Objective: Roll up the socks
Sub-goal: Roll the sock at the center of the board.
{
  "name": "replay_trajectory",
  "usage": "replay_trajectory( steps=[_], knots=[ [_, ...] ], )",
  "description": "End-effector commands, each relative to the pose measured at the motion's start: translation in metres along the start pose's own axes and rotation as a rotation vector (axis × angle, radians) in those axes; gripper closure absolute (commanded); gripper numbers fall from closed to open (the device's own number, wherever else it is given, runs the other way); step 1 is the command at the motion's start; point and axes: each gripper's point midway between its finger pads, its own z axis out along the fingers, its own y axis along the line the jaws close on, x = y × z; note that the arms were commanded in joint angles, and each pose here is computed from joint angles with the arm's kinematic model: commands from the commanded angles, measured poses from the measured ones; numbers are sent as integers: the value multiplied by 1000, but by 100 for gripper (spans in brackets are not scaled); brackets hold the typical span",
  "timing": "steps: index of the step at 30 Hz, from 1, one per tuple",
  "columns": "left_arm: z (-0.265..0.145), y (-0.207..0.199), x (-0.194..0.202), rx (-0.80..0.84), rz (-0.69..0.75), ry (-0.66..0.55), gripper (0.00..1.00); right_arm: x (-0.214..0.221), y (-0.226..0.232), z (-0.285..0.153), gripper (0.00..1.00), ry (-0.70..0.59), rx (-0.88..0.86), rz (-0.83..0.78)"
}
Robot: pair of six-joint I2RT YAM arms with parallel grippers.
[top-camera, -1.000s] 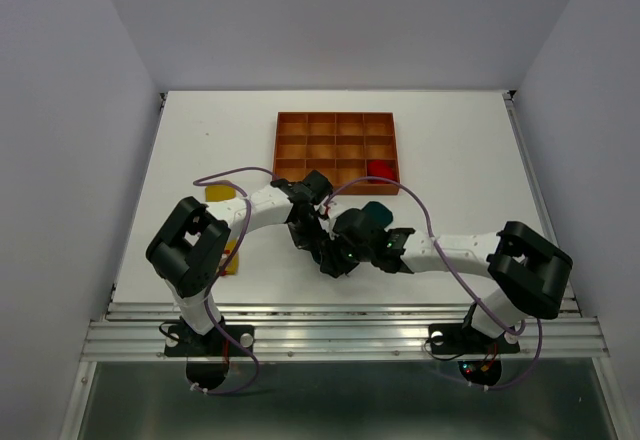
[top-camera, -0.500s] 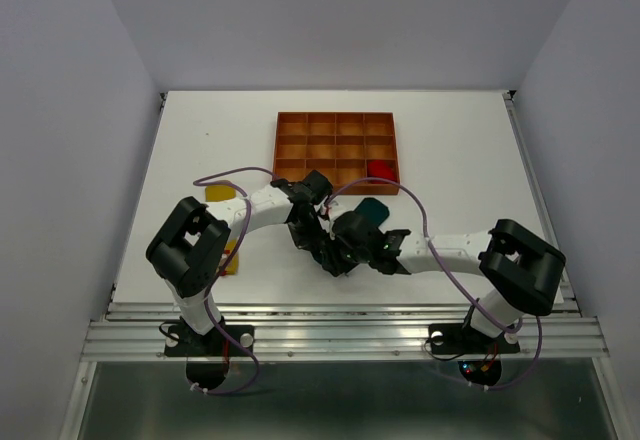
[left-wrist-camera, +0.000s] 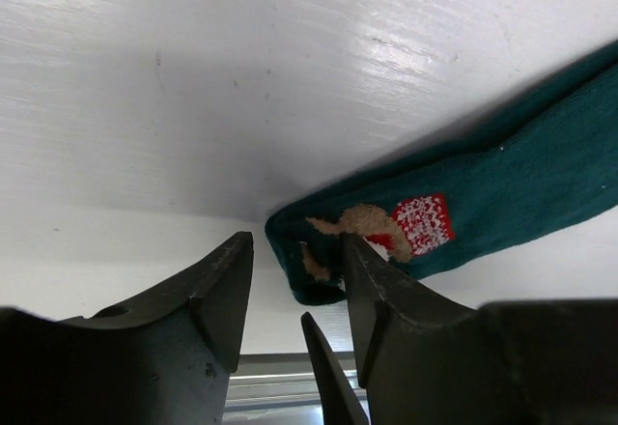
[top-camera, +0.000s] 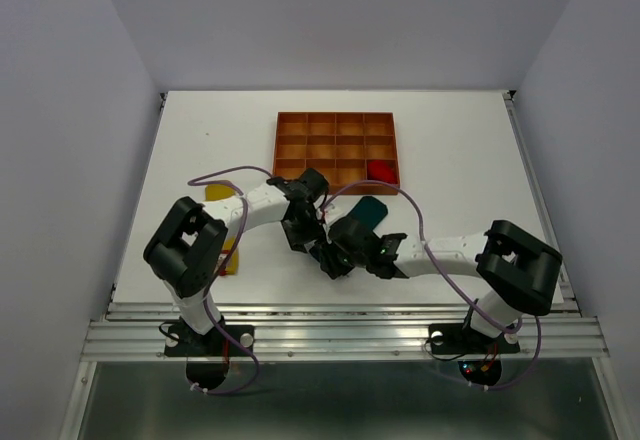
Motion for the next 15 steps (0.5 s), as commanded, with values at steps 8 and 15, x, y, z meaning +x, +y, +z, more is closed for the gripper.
replay_trajectory(
  steps=[8, 15],
  knots=[
    [-43, 30, -46, 15, -104, -156, 44, 60, -35, 6, 54, 202, 207, -129],
    [-60, 71, -60, -13, -176, -223, 44, 56, -39, 12, 58, 212, 320, -195]
  ],
)
